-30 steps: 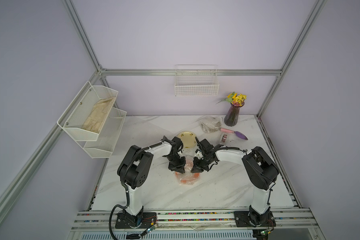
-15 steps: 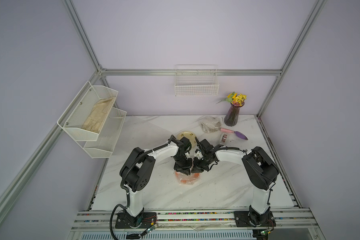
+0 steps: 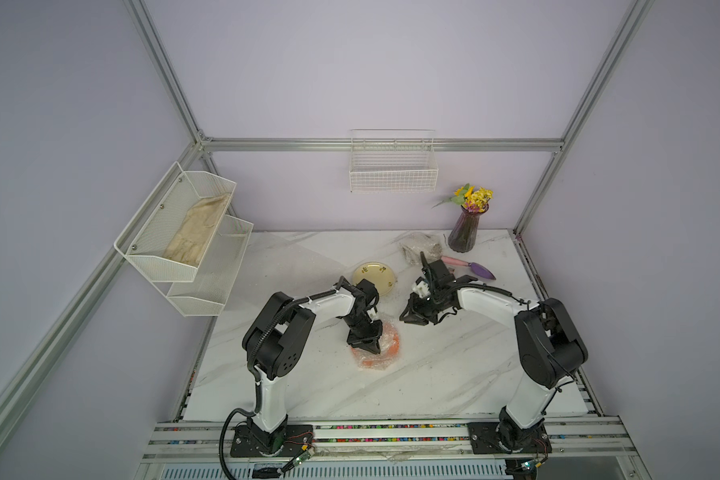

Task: Wrap dinner plates in bubble wrap
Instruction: Pull the tape from the tape cutter.

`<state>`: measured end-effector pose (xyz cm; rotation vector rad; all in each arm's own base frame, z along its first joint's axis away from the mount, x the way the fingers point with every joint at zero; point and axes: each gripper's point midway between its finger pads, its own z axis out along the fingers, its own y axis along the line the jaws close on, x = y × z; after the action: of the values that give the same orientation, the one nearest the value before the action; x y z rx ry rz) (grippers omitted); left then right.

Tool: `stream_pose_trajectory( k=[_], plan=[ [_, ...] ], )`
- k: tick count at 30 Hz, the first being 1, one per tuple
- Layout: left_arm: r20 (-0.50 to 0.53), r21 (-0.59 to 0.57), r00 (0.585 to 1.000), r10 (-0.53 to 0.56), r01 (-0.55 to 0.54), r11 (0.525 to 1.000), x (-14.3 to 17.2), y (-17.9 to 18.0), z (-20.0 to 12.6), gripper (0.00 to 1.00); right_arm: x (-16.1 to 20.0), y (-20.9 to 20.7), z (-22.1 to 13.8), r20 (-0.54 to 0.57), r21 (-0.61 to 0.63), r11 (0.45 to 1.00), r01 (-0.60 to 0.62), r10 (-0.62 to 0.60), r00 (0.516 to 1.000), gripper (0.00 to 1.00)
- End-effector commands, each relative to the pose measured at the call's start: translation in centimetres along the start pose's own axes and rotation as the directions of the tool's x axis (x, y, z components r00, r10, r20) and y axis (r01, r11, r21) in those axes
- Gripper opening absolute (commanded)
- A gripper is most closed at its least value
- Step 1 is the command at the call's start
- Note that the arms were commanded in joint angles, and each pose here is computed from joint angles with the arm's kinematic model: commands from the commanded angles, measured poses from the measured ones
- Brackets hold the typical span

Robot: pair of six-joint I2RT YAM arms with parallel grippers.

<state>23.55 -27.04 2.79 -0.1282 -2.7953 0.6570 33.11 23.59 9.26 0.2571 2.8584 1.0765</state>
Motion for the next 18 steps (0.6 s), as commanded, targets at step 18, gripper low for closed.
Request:
stream_pose_trajectory(
  k=[18],
  plan=[
    [-0.009, -0.141, 0.998, -0.059, 0.057, 0.988, 0.4, 4.1, 1.7, 0.04, -17.4, -10.6, -9.5, 0.312, -0.445, 0.869, -0.217, 0.377, 0.872, 0.26]
  ],
)
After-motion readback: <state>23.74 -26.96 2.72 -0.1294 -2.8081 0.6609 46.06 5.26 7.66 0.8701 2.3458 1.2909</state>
